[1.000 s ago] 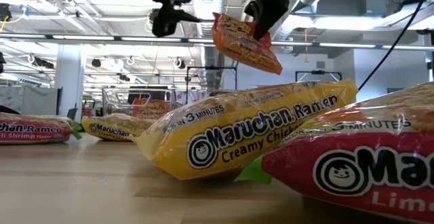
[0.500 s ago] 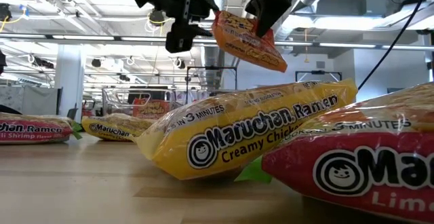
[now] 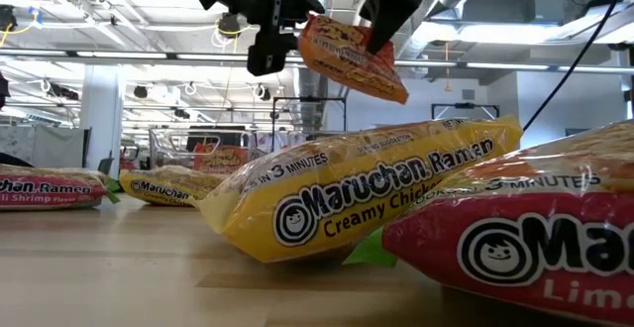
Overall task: Sort Maruchan noodles
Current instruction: Put the orange noodle pack into the left transparent bin
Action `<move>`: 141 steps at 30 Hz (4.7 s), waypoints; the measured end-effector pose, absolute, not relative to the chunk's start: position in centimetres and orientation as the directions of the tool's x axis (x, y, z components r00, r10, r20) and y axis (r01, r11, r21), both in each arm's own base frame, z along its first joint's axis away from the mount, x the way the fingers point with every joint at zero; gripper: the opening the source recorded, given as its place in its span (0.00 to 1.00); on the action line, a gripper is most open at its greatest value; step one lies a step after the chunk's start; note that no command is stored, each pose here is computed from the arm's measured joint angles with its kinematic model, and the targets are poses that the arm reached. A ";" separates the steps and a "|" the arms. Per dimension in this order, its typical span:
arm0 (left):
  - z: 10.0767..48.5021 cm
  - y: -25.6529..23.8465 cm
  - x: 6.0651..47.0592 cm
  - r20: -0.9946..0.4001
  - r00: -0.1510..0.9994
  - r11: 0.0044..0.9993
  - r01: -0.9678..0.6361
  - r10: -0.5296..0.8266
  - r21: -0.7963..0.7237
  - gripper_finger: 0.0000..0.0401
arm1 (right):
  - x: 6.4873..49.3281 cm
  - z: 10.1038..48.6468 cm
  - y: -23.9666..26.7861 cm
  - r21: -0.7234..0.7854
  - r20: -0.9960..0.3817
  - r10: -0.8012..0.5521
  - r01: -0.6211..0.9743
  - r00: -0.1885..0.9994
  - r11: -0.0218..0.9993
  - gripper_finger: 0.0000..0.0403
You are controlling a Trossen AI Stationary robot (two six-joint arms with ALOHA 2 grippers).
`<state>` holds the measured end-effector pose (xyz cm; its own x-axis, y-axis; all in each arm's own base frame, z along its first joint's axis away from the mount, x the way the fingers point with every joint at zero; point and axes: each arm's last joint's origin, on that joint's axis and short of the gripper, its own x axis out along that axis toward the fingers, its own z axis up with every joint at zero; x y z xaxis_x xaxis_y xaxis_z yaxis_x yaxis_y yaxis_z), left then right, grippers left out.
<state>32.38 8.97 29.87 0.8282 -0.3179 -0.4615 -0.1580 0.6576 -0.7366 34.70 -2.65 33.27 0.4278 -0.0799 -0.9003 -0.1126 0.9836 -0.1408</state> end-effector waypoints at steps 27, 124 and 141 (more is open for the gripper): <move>29.8 9.0 32.5 -0.478 0.839 0.725 -0.157 -0.260 -0.670 0.10 | 35.0 33.4 -3.0 -0.093 -0.884 -0.064 -0.042 0.463 0.995 0.02; 18.7 19.8 14.4 -0.567 0.664 0.837 -0.540 0.488 0.088 0.03 | 30.6 42.4 -9.5 -0.077 -0.717 -0.302 0.359 0.629 0.930 0.49; 18.1 20.3 14.2 -0.596 0.565 0.775 -0.611 0.571 0.163 0.15 | 30.6 42.4 -9.4 -0.053 -0.718 -0.299 0.378 0.629 0.924 0.49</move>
